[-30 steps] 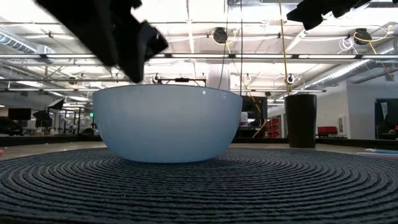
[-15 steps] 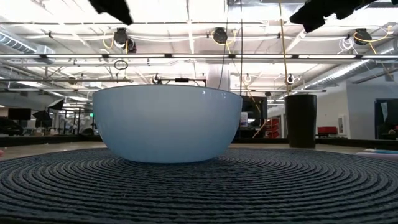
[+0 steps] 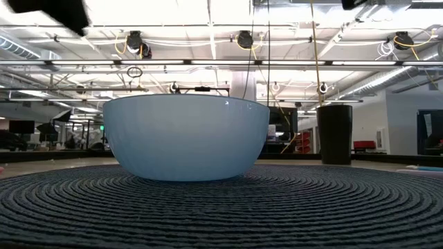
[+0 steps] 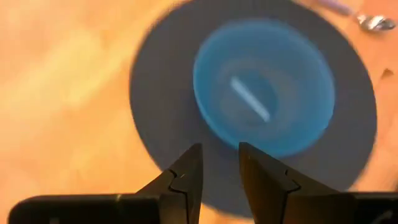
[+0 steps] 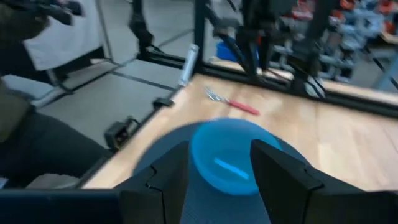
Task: Pick & Place Utensil
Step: Put the pink fork into the blue bowl on the blue mat
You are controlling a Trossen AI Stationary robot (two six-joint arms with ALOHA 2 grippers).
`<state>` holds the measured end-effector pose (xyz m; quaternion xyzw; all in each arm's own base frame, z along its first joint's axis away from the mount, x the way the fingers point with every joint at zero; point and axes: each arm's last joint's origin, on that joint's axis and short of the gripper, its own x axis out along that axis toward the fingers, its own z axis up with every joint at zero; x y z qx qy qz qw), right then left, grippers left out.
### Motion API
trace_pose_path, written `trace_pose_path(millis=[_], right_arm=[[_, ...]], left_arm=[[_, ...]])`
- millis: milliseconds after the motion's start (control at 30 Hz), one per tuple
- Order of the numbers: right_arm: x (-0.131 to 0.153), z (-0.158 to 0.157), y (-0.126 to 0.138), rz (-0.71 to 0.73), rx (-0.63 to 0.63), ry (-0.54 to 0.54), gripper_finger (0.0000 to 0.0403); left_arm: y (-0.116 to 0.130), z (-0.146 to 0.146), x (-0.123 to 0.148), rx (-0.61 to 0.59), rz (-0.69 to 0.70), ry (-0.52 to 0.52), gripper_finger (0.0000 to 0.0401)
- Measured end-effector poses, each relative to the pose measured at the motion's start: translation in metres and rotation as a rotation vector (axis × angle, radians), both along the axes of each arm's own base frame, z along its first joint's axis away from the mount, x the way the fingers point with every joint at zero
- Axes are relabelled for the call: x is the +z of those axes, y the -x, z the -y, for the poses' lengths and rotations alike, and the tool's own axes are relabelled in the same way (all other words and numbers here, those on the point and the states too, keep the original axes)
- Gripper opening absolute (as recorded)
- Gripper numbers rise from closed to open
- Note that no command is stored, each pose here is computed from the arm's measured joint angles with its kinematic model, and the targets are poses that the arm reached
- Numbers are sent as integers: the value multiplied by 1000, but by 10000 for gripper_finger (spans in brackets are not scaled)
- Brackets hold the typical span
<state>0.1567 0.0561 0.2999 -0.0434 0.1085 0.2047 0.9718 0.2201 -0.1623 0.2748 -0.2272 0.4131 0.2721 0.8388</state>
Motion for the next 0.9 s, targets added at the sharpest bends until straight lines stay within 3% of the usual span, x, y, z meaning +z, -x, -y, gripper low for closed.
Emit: trace_pose_path(millis=[133, 333, 600, 900], right_arm=[[-2, -8, 0, 4, 34, 43, 165], [-6, -12, -2, -8, 38, 89, 165], [-6, -13, -2, -11, 40, 90, 165], [-6, -13, -2, -16, 38, 80, 165]], left_arm=[[-1, 8, -20, 145, -145, 137, 103], [4, 13, -43, 325, -413, 214, 91], [3, 14, -62, 366, -525, 121, 96], [3, 11, -67, 347, -567, 101, 154]])
